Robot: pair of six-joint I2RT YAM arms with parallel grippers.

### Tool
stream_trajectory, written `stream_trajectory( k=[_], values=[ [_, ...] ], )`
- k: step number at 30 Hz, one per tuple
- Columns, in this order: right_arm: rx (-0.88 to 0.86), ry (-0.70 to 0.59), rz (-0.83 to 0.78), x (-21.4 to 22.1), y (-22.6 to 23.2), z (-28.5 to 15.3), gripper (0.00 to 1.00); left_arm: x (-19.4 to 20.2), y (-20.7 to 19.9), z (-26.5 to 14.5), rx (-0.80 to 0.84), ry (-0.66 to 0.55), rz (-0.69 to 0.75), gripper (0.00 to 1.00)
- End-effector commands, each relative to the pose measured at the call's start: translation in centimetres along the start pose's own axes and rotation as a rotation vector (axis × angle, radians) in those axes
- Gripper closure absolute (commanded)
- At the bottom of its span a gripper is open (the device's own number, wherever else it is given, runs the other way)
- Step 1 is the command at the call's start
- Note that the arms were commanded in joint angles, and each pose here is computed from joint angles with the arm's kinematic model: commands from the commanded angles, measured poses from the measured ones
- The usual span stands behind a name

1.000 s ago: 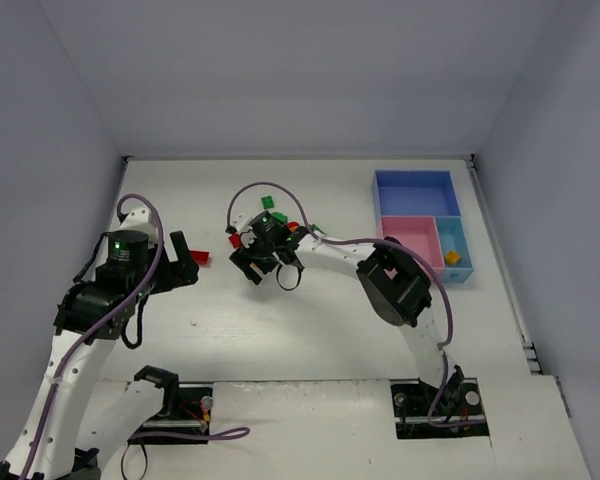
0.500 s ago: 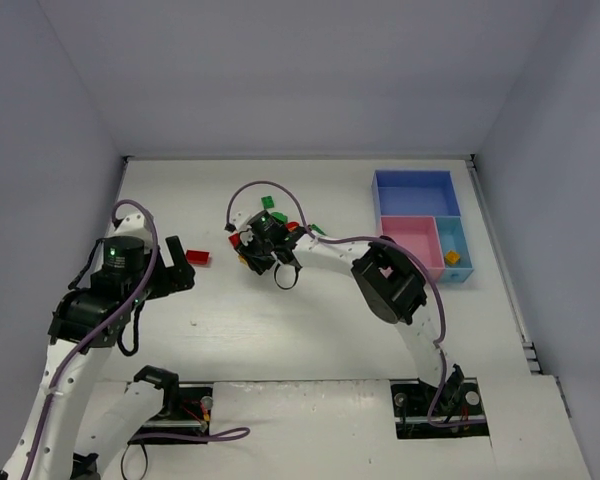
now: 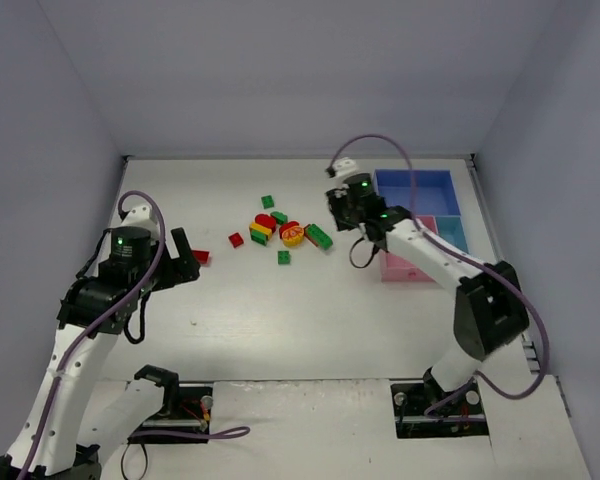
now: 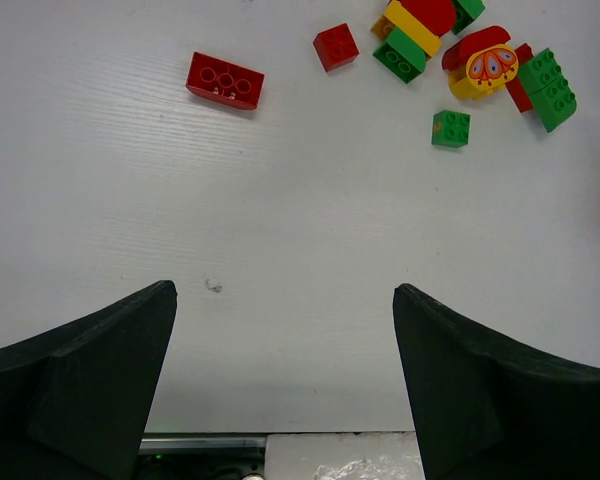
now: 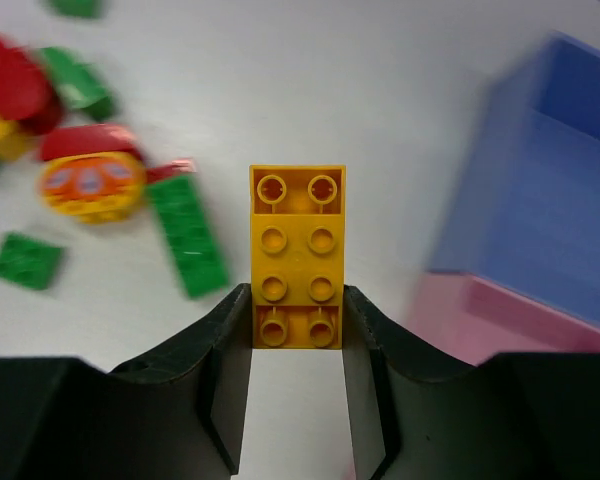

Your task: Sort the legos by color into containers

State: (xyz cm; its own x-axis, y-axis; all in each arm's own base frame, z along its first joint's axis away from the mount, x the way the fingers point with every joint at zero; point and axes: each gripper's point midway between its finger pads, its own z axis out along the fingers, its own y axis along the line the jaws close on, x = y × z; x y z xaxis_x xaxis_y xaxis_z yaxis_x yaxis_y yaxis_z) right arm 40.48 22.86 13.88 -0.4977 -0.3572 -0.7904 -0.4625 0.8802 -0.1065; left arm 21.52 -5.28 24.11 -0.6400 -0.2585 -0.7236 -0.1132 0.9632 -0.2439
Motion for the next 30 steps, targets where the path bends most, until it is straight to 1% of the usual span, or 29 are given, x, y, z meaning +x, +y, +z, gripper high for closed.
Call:
stream_trajectory(
  k=[1,2,3,5,6,9,10,14,15,19,21,22,25,26,28,29,30],
  values=[
    [0.224,0.030,0.131,2.0,-7.7,-3.3,1.00,-2.2,-1.6,0.6,0.054,-0.060,-0.018,0.17],
    [0.283,0.059,0.173,3.4,-9.3,-3.7,1.00,-2.4,-2.0,0.7,0.067,-0.063,-0.018,0.17],
    [0.341,0.074,0.217,4.3,-11.9,-4.8,1.00,-2.4,-2.0,0.9,0.069,-0.060,-0.019,0.17],
    [0.407,0.105,0.273,6.1,-14.3,-5.7,1.00,-2.5,-2.3,1.2,0.077,-0.062,-0.022,0.17],
    [0.464,0.118,0.329,7.1,-16.6,-6.7,1.00,-2.5,-2.3,1.3,0.077,-0.062,-0.022,0.17],
    [0.532,0.122,0.488,8.5,-19.5,-8.0,1.00,-2.5,-2.4,1.7,0.079,-0.066,-0.027,0.17],
    [0.570,0.127,0.542,9.5,-21.4,-8.7,1.00,-2.5,-2.4,1.8,0.081,-0.070,-0.031,0.17],
    [0.640,0.137,0.597,10.3,-23.5,-9.6,1.00,-2.2,-2.8,1.9,0.104,-0.057,-0.029,0.17],
    [0.671,0.152,0.615,11.1,-24.5,-9.9,1.00,-2.1,-2.8,1.9,0.104,-0.057,-0.029,0.17],
    [0.699,0.203,0.649,12.8,-25.6,-9.3,0.98,-2.0,-2.7,2.0,0.102,-0.053,-0.020,0.17],
    [0.705,0.229,0.666,13.9,-25.8,-8.9,0.95,-2.1,-2.7,2.0,0.102,-0.057,-0.019,0.17],
    [0.707,0.240,0.668,14.3,-25.8,-8.8,0.89,-2.2,-2.7,2.0,0.103,-0.058,-0.016,0.17],
    [0.732,0.272,0.667,15.3,-26.0,-8.5,0.77,-2.3,-2.8,1.9,0.105,-0.062,-0.013,0.17],
    [0.745,0.278,0.663,15.4,-26.2,-8.4,0.75,-2.2,-2.7,1.9,0.104,-0.059,-0.011,0.17],
    [0.754,0.276,0.662,15.3,-26.4,-8.5,0.69,-2.1,-2.7,1.9,0.103,-0.057,-0.011,0.17],
    [0.769,0.276,0.657,15.3,-26.7,-8.6,0.68,-2.1,-2.7,1.9,0.103,-0.057,-0.011,0.18],
    [0.775,0.274,0.655,15.2,-26.8,-8.7,0.65,-2.1,-2.6,1.8,0.102,-0.058,-0.013,0.17]
  ],
)
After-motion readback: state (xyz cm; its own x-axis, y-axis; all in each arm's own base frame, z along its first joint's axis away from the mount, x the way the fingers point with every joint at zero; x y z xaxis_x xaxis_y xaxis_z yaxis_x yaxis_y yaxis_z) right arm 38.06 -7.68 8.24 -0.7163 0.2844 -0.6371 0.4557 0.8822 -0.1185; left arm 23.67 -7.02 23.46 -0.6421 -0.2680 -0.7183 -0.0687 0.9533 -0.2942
